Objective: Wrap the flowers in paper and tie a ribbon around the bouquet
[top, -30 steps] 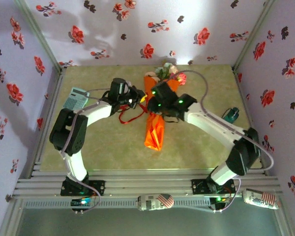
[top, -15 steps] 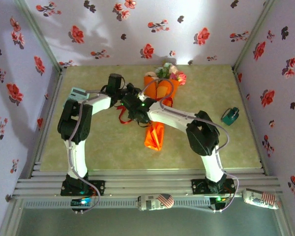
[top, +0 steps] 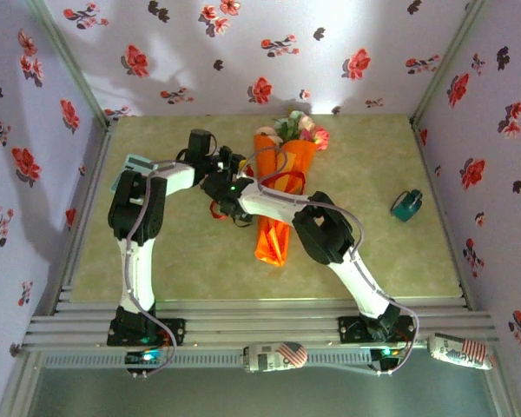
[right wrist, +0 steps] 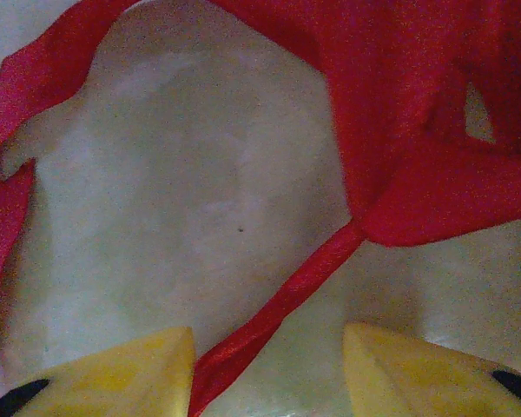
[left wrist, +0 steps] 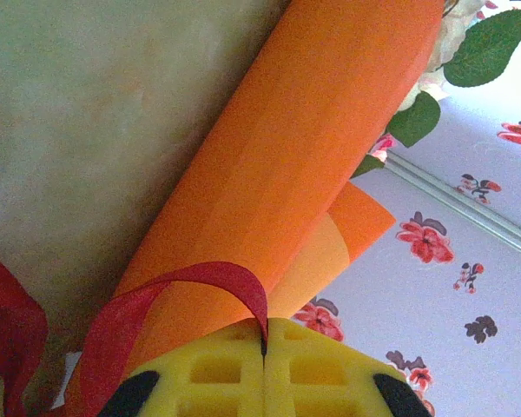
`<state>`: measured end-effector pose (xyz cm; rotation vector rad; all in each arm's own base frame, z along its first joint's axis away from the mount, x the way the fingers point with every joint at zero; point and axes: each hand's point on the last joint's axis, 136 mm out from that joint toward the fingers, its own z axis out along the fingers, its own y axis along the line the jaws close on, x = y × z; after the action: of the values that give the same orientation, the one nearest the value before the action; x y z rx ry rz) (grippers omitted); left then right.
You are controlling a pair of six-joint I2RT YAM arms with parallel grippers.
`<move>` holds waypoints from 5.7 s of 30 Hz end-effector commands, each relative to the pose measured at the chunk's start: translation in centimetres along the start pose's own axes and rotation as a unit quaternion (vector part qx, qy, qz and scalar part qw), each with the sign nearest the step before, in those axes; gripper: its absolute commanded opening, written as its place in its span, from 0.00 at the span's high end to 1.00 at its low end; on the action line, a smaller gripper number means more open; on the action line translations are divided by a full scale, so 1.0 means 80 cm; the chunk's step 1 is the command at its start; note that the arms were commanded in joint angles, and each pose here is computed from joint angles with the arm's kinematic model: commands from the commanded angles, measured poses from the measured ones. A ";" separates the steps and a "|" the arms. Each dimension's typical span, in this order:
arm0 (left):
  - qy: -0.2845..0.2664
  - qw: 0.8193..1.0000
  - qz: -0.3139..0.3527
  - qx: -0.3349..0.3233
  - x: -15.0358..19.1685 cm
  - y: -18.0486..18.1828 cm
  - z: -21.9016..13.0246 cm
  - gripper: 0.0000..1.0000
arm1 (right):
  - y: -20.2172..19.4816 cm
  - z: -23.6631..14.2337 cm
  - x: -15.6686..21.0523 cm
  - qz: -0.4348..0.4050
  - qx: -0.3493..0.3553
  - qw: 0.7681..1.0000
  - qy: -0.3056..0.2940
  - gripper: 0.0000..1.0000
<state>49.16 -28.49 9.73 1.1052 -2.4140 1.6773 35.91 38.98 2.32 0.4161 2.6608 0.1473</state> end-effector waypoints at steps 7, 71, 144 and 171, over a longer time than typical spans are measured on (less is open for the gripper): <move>0.011 1.000 0.003 0.019 0.000 -0.020 -0.001 1.00 | -0.006 0.017 0.022 -0.029 0.015 0.999 0.040 1.00; -0.026 0.998 0.007 -0.050 0.014 0.022 0.000 1.00 | -0.180 -0.413 -0.101 -0.166 -0.306 0.937 0.019 1.00; -0.037 0.993 0.067 -0.087 0.108 0.006 -0.091 1.00 | -0.181 -0.032 -0.105 0.318 -0.212 0.915 0.126 0.82; -0.035 0.993 0.069 -0.084 0.112 0.000 -0.092 1.00 | -0.193 -0.029 -0.115 0.153 -0.162 0.965 0.140 0.76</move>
<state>39.20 -27.25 13.79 1.0504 -2.6369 1.3912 40.20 22.22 7.01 0.8414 2.6286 0.8867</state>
